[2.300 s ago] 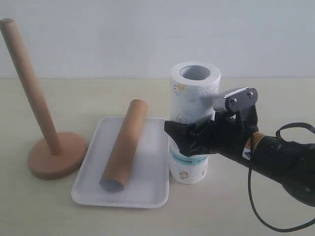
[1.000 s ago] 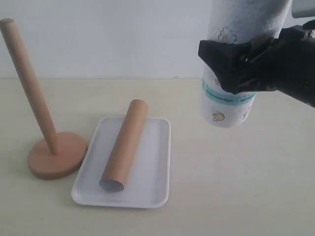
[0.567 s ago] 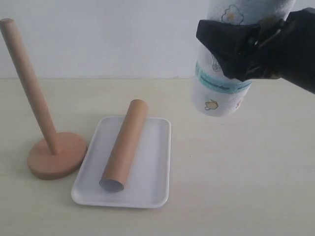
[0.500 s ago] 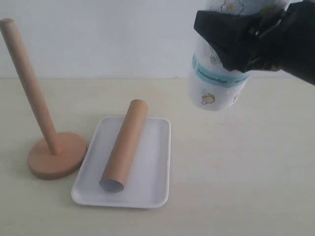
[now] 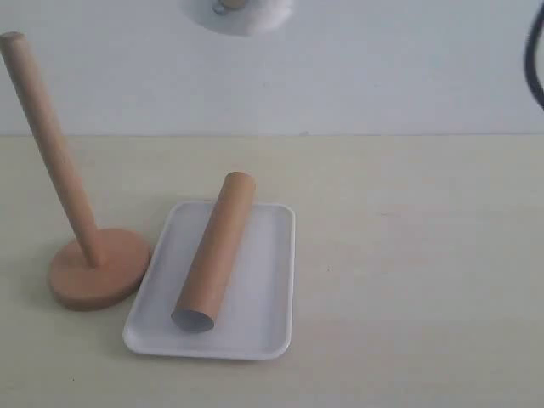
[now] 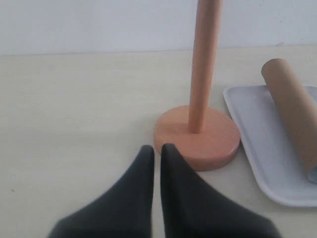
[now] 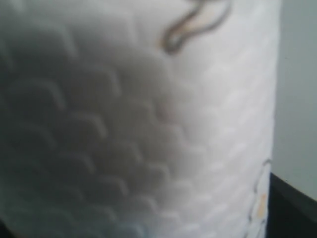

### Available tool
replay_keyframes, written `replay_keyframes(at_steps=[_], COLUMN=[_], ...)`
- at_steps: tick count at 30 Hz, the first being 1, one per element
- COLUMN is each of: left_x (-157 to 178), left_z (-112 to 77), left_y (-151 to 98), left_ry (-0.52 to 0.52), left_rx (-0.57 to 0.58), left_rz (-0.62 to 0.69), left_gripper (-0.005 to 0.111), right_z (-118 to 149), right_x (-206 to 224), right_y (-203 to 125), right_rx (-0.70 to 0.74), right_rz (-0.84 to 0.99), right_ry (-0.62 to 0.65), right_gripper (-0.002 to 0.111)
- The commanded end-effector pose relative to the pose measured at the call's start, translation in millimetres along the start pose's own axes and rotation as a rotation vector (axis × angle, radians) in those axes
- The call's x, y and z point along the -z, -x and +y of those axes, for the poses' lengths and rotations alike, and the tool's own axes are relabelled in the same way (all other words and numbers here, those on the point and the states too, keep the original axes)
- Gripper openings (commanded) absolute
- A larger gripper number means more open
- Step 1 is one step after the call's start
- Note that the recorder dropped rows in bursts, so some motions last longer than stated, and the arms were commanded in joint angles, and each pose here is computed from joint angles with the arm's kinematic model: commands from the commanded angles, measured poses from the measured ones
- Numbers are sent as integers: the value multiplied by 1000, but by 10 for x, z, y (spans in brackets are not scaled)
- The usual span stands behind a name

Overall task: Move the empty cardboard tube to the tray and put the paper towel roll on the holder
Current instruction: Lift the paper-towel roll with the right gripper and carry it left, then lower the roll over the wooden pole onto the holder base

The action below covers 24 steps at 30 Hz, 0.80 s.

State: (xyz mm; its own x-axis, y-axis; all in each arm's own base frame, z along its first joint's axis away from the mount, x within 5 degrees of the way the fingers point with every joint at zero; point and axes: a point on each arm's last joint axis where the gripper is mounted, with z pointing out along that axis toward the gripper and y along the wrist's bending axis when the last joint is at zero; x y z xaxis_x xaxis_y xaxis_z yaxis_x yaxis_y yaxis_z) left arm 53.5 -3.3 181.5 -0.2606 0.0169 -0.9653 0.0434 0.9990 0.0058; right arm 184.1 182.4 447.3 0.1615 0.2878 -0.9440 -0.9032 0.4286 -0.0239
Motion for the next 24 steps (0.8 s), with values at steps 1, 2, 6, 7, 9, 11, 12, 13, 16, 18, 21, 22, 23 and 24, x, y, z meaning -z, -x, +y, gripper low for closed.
replay_keyframes(at_steps=[1, 2, 6, 7, 9, 11, 12, 13, 16, 18, 21, 22, 23, 24], left_x=[3, 3, 3, 3, 3, 3, 3, 3, 3, 3, 3, 3, 3, 3], left_z=[1, 1, 1, 1, 1, 1, 1, 1, 1, 1, 1, 1, 1, 1], left_y=[12, 12, 12, 12, 12, 12, 12, 12, 12, 12, 12, 12, 12, 12], left_ry=[2, 2, 2, 2, 2, 2, 2, 2, 2, 2, 2, 2, 2, 2], left_rx=[1, 1, 1, 1, 1, 1, 1, 1, 1, 1, 1, 1, 1, 1], left_rz=[-13, -13, -13, -13, -13, -13, -13, -13, -13, -13, -13, -13, -13, -13], left_gripper=[4, 4, 4, 4, 4, 4, 4, 4, 4, 4, 4, 4, 4, 4], right_z=[83, 95, 74, 49, -18, -74, -100, -119, -185, -220, -245, -244, -243, -241], right_x=[-489, -600, -1095, -1184, -1381, -1529, -1603, -1661, -1837, -1929, -2021, -2048, -2065, -2082], right_y=[-59, -49, -198, -239, -332, -405, -444, -443, -582, -679, -851, -915, -979, -1054], right_rx=[7, 12, 53, 54, 47, 35, 24, 4, -78, -98, -115, -128, -140, -145], right_rz=[16, 7, 13, 20, 22, 13, 9, -4, -5, -5, 13, 19, 29, 42], right_ry=[56, 69, 86, 77, 64, 60, 61, 60, 62, 64, 64, 66, 66, 67], right_gripper=[0, 0, 0, 0, 0, 0, 0, 0, 0, 0, 0, 0, 0, 0])
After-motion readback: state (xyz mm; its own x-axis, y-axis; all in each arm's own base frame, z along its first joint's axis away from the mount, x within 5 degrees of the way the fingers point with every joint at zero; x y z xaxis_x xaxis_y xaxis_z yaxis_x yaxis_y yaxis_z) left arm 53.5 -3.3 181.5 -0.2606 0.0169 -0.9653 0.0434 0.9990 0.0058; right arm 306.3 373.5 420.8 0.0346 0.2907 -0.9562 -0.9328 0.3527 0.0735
